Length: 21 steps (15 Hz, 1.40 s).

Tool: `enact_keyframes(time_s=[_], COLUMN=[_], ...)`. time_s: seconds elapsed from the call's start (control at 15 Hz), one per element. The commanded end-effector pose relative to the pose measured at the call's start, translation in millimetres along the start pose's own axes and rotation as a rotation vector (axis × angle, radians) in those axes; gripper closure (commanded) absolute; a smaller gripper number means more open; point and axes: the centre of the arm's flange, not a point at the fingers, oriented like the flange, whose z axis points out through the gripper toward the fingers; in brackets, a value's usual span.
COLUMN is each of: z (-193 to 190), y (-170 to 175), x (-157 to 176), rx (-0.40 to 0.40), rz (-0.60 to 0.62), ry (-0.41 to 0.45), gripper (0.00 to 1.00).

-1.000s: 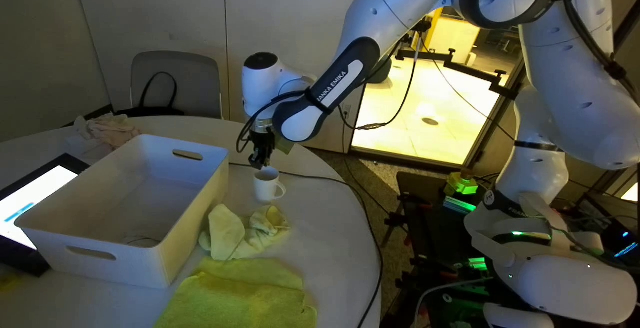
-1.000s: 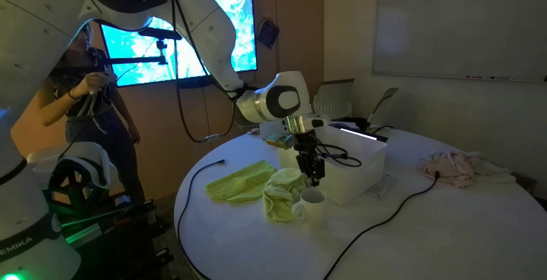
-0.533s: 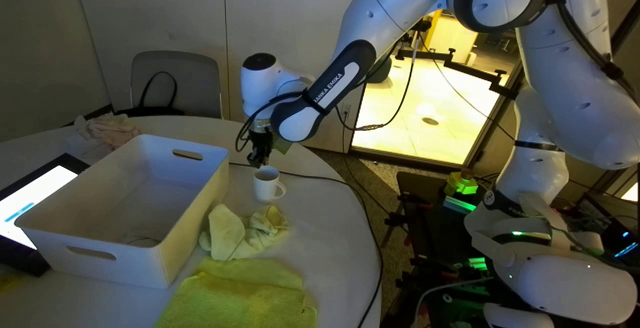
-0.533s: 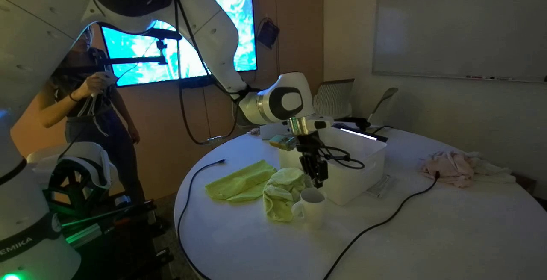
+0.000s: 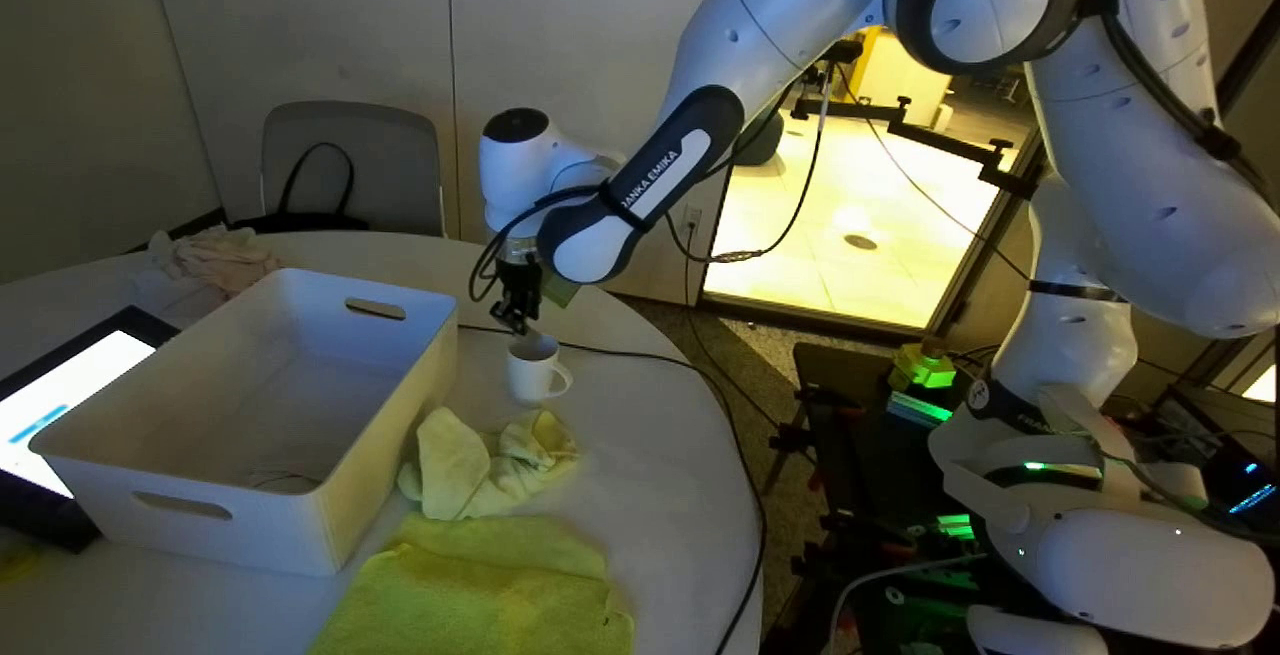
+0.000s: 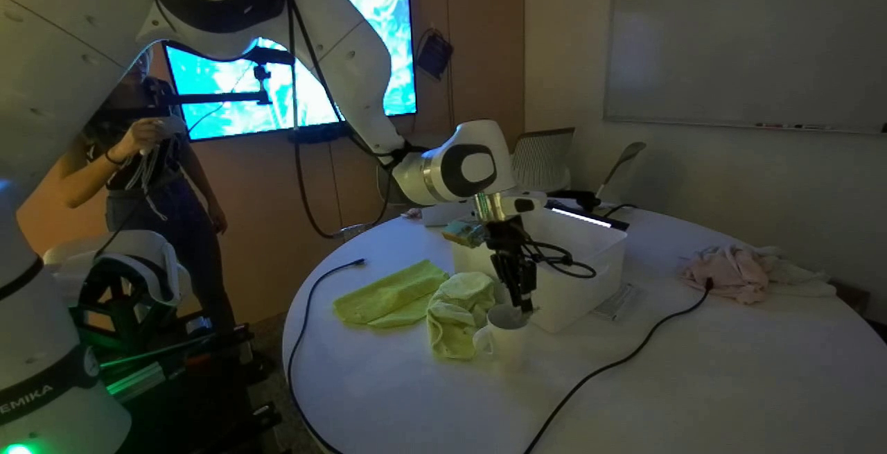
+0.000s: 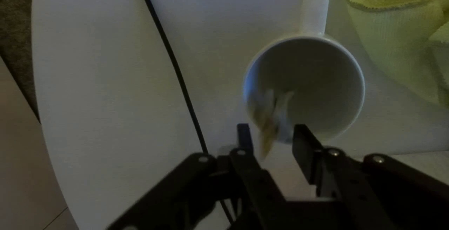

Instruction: Pick up the clothes from the table and put them in the box and pick up the black objects from the table and put them in the cup

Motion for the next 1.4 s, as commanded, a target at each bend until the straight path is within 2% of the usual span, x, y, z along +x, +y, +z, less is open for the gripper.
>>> enact_keyframes(time_s=[0.0,0.27,0.33,0.93,1.33], z=[-2.4,-11.0,-15.2,-25.3,4.2], y=[6.3,7.0,4.0,-56.8,-72.7], x=[8.5,0.4,-3.5,-64.4,-96.5], rx=[-0.008,-0.004,0.005,0.079,0.142], rz=[0.031,0.022,0.012,-0.122,-0.114], ry=[0.020,0.032,0.030,-0.026,-0.038], gripper=[0.32,0.02,0.00,0.00,0.00])
